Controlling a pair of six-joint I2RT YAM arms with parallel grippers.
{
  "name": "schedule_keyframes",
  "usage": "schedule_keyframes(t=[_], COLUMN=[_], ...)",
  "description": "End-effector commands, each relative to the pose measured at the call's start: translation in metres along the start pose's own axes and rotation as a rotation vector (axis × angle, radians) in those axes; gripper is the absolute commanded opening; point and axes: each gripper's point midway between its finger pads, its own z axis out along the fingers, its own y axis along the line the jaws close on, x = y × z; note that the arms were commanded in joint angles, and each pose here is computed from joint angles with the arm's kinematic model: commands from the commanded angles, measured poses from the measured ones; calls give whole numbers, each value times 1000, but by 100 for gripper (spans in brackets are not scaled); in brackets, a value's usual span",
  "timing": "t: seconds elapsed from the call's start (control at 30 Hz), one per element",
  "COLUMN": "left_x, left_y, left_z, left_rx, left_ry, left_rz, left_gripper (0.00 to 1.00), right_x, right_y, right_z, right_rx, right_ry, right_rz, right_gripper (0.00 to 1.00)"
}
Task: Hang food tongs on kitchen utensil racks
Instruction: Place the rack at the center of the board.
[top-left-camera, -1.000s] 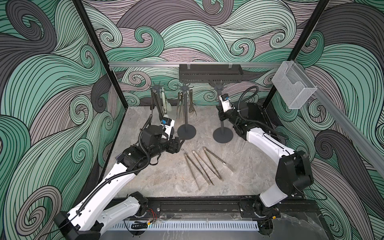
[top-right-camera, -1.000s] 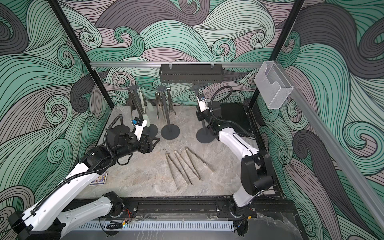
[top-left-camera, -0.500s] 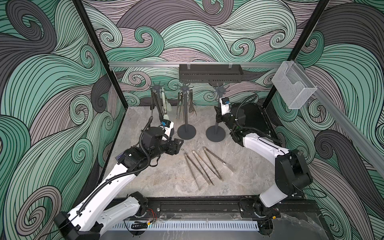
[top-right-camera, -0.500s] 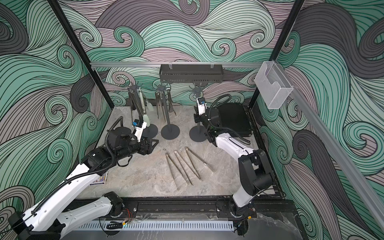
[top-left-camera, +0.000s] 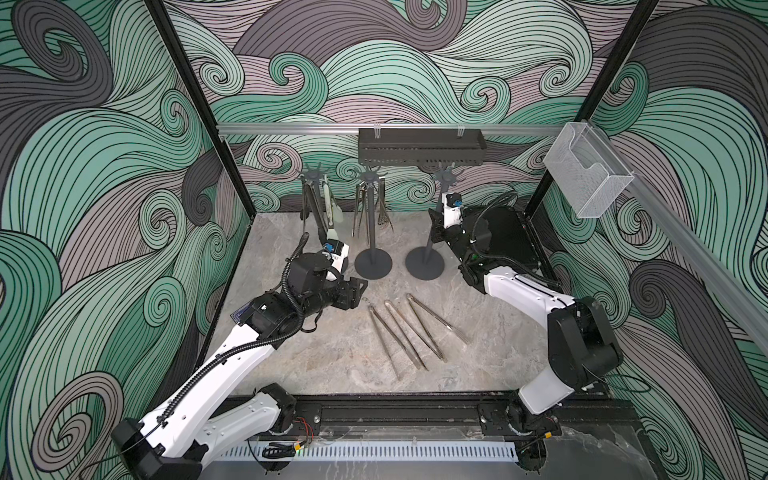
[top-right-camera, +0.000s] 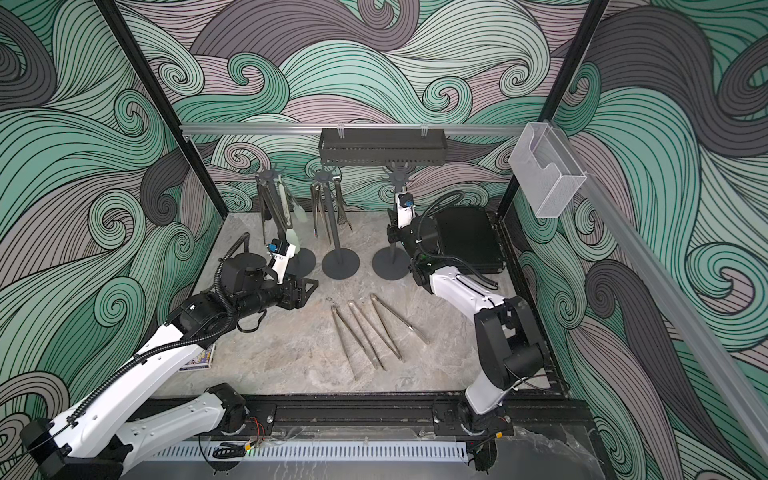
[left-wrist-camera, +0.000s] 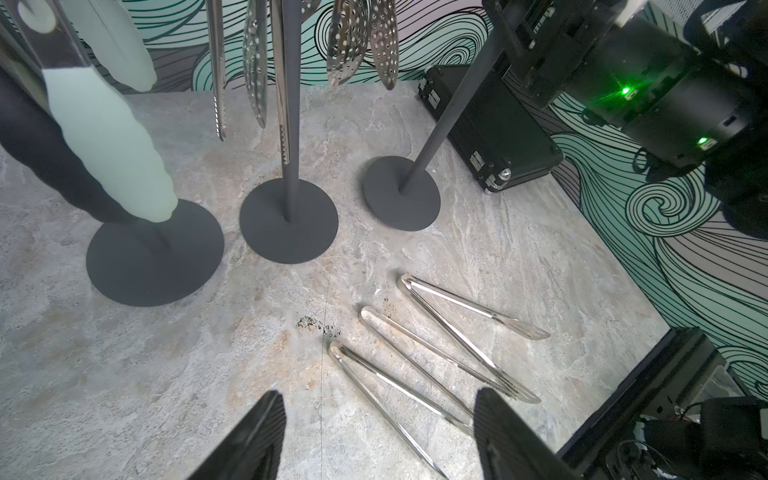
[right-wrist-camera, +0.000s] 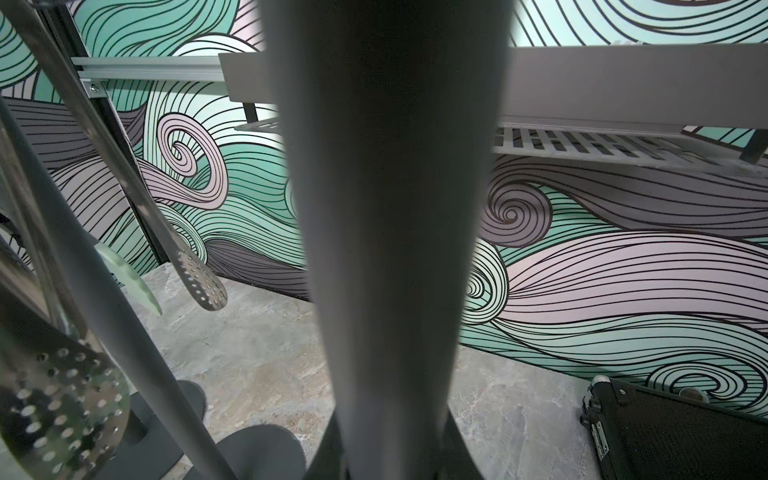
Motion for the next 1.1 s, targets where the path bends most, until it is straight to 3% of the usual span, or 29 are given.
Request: schedule_keyframes(t=[0.0, 0.27, 0.43, 0.5, 0.57, 0.7, 0.73, 0.77, 0.8, 1.07], left_x=[-8, -3, 10, 18, 27, 41, 45, 49, 51, 84], left_y=[1, 2, 4, 5, 4, 2, 1, 0, -1, -19], left_z=[-4, -2, 3, 7, 11, 18, 20, 22, 23, 34], left_rx=[-9, -15, -27, -32, -30, -19, -21, -21, -21, -44], left_ry=[-15, 11, 82, 124, 161, 225, 241, 259, 272, 437], left_rz=[-1, -9, -51, -71, -99, -151, -166, -176, -182, -220], left_gripper=[72, 72, 72, 71, 71, 71, 71, 71, 71, 71], right_x=[-54, -39, -36, -36, -37, -40, -42, -44, -46, -58], right_y=[-5, -5, -7, -8, -10, -12, -13, -12, -12, -17], right_z=[0, 6, 6, 6, 4, 0, -2, -3, -5, -41], right_rx=[25, 28, 40, 45, 54, 68, 68, 65, 62, 75], right_ry=[-176, -148, -127, -125, -126, -122, -124, -123, -122, -125], right_rz=[11, 31, 27, 26, 25, 21, 21, 19, 19, 17], right_gripper=[0, 0, 0, 13, 33, 53, 65, 85, 98, 99])
